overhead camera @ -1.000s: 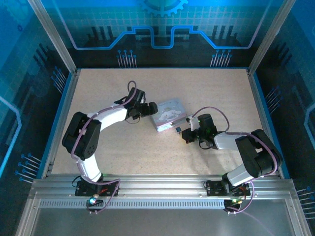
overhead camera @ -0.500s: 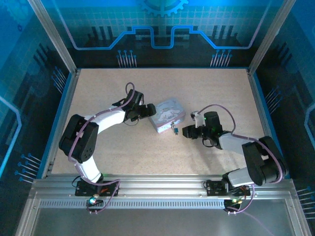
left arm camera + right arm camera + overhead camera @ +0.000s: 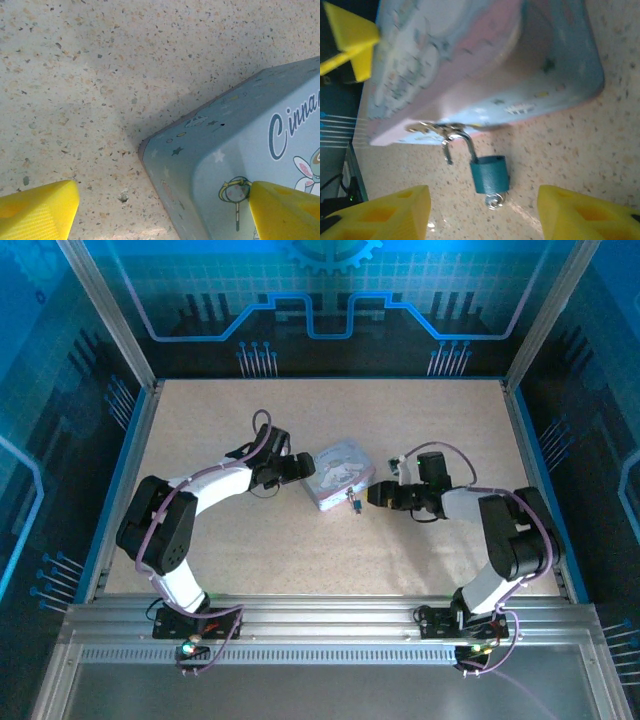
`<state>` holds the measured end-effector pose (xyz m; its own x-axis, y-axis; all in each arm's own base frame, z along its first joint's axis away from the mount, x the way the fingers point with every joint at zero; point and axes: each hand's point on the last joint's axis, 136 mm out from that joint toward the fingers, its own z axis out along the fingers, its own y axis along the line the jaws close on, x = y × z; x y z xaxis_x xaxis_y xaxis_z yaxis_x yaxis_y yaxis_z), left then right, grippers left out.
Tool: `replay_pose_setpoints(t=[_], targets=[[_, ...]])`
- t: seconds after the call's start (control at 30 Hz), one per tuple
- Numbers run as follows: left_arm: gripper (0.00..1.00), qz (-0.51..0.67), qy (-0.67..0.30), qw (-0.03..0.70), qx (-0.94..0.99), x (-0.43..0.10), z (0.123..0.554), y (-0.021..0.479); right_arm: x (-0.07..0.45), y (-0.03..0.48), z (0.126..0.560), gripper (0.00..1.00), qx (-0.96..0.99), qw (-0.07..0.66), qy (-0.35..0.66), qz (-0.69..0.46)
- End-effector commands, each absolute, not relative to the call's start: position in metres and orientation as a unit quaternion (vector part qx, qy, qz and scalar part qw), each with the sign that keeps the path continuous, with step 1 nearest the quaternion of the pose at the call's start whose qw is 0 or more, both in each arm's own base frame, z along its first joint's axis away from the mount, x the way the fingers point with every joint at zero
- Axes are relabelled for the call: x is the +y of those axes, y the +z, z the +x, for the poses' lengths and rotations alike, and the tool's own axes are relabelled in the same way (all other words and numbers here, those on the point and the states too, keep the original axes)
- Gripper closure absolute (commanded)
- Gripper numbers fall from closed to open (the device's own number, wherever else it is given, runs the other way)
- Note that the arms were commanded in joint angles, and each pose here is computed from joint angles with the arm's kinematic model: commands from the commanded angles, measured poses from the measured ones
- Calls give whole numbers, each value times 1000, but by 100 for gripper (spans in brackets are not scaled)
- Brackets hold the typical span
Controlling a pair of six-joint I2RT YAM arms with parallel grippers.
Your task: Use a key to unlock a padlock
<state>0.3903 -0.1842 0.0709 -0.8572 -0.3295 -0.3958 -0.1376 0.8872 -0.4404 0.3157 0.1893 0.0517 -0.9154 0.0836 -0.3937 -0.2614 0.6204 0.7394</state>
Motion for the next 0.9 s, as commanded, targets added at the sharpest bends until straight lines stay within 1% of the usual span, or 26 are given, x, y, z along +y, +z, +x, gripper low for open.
replay_pose_setpoints(t=[0.0, 0.07, 0.17, 0.33, 0.43, 0.87], targets=[[12, -145, -167, 201, 954, -165, 369, 53, 201, 57, 315, 33, 866, 188, 460, -50], [12, -145, -169, 201, 954, -166, 369, 53, 202, 58, 318, 27, 864, 198, 460, -53], [12, -147, -172, 201, 953, -167, 370, 52, 203, 57, 320, 25, 859, 208, 464, -56], [12, -148, -175, 201, 952, -168, 370, 52, 208, 55, 324, 28, 846, 212, 484, -65], [12, -148, -176, 202, 952, -168, 370, 53, 210, 54, 328, 32, 842, 215, 491, -70], [12, -150, -179, 201, 951, -170, 371, 53, 227, 48, 334, 34, 841, 200, 495, -90]])
